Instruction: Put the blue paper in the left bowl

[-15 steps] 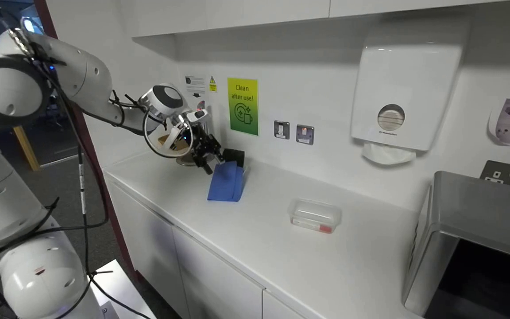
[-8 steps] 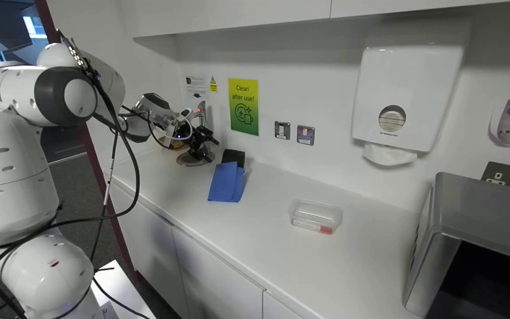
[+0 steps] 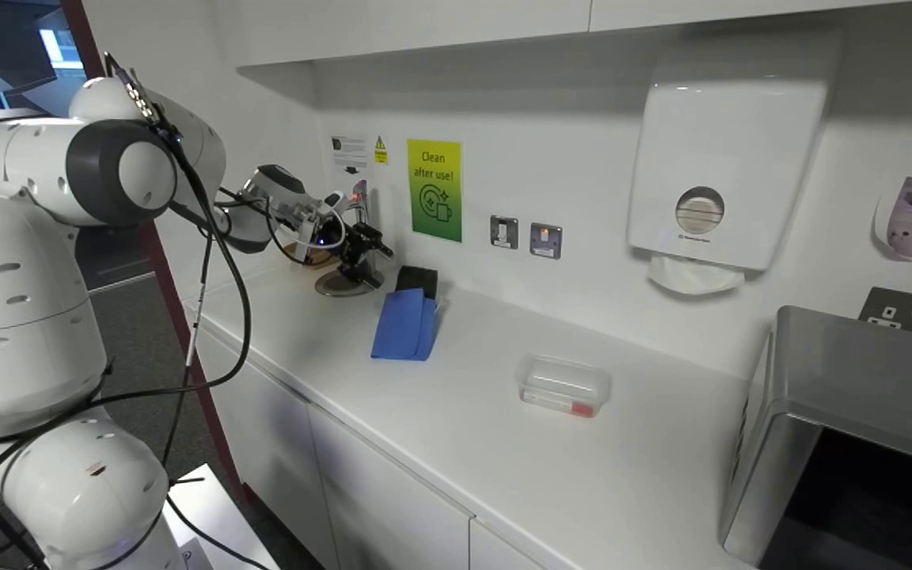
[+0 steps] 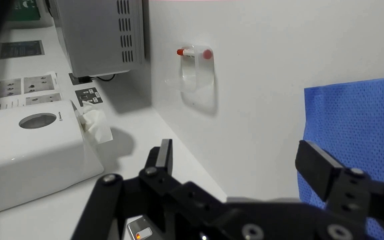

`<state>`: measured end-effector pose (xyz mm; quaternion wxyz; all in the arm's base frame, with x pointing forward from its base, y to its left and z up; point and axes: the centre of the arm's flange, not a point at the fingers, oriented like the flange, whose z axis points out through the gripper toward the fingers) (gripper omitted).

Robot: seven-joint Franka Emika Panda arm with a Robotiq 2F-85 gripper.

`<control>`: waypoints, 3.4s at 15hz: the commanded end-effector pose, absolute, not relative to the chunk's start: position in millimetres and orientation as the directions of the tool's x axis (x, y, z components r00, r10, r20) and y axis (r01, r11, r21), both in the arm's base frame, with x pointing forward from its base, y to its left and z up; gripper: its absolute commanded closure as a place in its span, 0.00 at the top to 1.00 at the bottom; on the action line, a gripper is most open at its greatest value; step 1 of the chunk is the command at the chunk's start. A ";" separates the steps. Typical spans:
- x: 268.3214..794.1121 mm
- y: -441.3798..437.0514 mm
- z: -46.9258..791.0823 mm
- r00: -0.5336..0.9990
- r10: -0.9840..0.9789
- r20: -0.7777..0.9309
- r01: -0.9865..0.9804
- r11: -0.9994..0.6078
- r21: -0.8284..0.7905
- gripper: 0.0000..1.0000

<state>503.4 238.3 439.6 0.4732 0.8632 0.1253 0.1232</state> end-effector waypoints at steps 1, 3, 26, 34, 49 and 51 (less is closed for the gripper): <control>503.4 238.3 439.6 0.938 0.333 0.094 0.100 -0.521 0.848 1.00; 504.1 239.4 438.0 0.940 0.329 0.094 0.096 -0.515 0.852 1.00; 534.5 319.6 339.1 0.865 0.497 0.071 0.118 -0.339 0.933 1.00; 526.1 368.3 321.4 0.775 0.629 0.064 0.140 -0.271 0.952 1.00; 468.9 409.8 308.0 0.711 0.692 0.125 0.092 -0.268 0.959 1.00; 458.1 409.9 299.1 0.714 0.687 0.138 0.090 -0.285 0.954 1.00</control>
